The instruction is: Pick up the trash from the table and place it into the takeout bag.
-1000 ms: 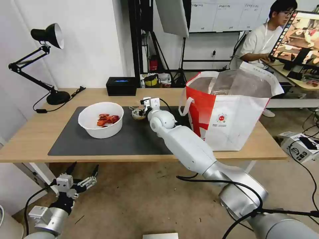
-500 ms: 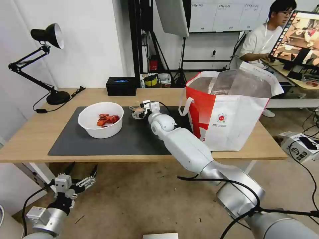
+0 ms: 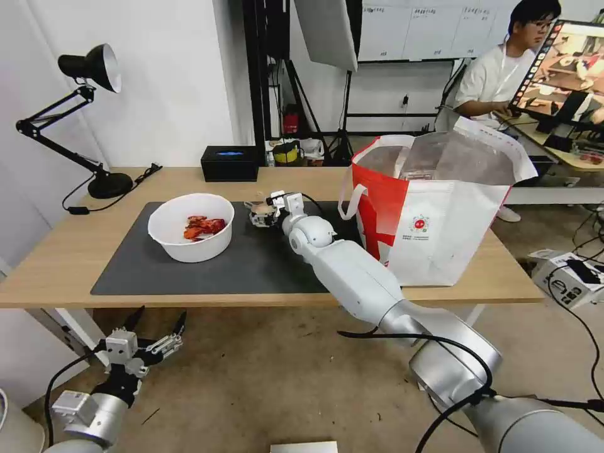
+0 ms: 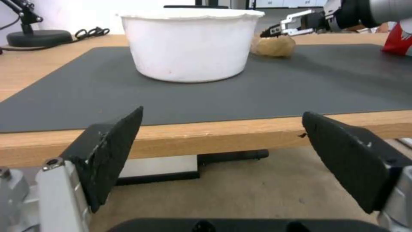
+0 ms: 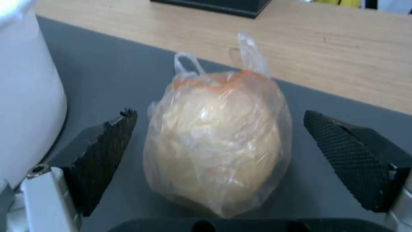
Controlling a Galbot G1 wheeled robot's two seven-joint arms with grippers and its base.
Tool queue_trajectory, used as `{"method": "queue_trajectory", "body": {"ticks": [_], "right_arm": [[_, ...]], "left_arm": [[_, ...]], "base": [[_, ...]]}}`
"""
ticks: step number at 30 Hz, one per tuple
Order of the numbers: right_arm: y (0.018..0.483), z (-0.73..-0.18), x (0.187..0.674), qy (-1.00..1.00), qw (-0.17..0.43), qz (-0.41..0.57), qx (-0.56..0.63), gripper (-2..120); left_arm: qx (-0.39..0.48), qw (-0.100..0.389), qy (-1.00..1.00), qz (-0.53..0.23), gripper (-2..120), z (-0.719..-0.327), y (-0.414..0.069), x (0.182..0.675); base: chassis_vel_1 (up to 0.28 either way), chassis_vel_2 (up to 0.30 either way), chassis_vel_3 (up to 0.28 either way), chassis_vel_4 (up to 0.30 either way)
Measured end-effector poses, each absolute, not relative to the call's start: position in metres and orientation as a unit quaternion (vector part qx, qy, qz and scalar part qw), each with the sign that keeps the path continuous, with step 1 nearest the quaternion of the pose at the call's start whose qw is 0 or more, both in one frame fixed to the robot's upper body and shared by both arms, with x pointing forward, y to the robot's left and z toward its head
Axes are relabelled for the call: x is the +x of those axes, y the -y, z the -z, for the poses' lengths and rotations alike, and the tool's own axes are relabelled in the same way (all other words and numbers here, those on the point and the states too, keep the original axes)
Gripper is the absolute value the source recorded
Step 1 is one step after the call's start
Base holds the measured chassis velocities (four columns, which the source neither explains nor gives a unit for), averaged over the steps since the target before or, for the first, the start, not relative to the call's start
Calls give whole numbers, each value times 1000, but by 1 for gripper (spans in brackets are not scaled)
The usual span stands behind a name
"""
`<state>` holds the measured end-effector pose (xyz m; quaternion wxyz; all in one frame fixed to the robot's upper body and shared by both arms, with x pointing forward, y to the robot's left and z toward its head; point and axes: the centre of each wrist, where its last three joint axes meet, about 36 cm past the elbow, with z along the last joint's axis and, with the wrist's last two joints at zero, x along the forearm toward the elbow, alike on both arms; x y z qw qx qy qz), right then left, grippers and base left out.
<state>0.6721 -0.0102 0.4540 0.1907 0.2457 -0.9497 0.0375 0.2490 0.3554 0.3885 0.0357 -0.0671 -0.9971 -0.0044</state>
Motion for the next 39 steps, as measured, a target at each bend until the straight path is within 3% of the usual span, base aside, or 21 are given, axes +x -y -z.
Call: {"method": "queue_trajectory", "body": {"ticks": [16, 19, 26, 39], "right_arm": [[4, -451, 664, 940, 224, -48, 253, 51], [4, -454, 664, 940, 226, -48, 252, 32], [2, -466, 660, 942, 214, -38, 256, 8], [33, -490, 626, 954, 168, -41, 244, 4]], "left_arm": [[-68, 36, 997, 9, 100, -390, -358, 249], [-67, 36, 997, 10, 100, -391, -361, 250], [-68, 35, 997, 5, 100, -390, -357, 250], [-69, 33, 997, 5, 100, -391, -355, 248]], "base": [[0, 0, 0, 0], [0, 0, 0, 0], [0, 0, 0, 0], [0, 0, 0, 0]]}}
